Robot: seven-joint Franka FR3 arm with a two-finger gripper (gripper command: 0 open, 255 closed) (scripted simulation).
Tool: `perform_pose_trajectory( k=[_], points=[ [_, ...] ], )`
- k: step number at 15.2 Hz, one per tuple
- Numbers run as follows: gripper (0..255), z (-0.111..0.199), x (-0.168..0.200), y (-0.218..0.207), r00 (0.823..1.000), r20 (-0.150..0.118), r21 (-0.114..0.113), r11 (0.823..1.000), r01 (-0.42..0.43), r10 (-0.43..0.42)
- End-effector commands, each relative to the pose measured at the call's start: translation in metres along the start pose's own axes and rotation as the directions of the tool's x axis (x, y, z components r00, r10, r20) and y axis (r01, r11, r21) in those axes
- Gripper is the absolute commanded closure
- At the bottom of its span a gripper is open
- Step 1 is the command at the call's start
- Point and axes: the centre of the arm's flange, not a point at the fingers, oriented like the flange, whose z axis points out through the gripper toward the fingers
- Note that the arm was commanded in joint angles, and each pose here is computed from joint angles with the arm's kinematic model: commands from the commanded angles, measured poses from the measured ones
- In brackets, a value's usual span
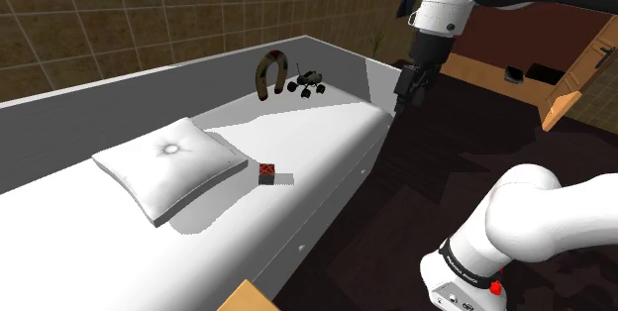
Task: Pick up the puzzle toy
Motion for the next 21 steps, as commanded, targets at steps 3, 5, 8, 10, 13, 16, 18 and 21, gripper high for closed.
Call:
perform_pose_trajectory(
  k=[3, 5, 8, 10, 13, 16, 18, 21],
  points=[
    [0, 0.02, 0.015, -0.008, 1.0, -0.007, -0.003, 1.0, -0.02, 0.02],
    [0, 0.039, 0.03, -0.016, 0.999, -0.014, -0.005, 0.999, -0.041, 0.041],
    [0, 0.068, 0.053, -0.027, 0.997, -0.024, -0.009, 0.997, -0.071, 0.071],
    [0, 0.087, 0.069, -0.034, 0.995, -0.031, -0.011, 0.996, -0.092, 0.091],
    [0, 0.116, 0.094, -0.044, 0.992, -0.041, -0.014, 0.992, -0.122, 0.122],
    [0, 0.145, 0.118, -0.053, 0.987, -0.052, -0.017, 0.988, -0.153, 0.152],
    [0, 0.164, 0.135, -0.058, 0.983, -0.059, -0.018, 0.985, -0.173, 0.172],
    [0, 0.192, 0.161, -0.066, 0.977, -0.07, -0.02, 0.979, -0.203, 0.201]
  ],
)
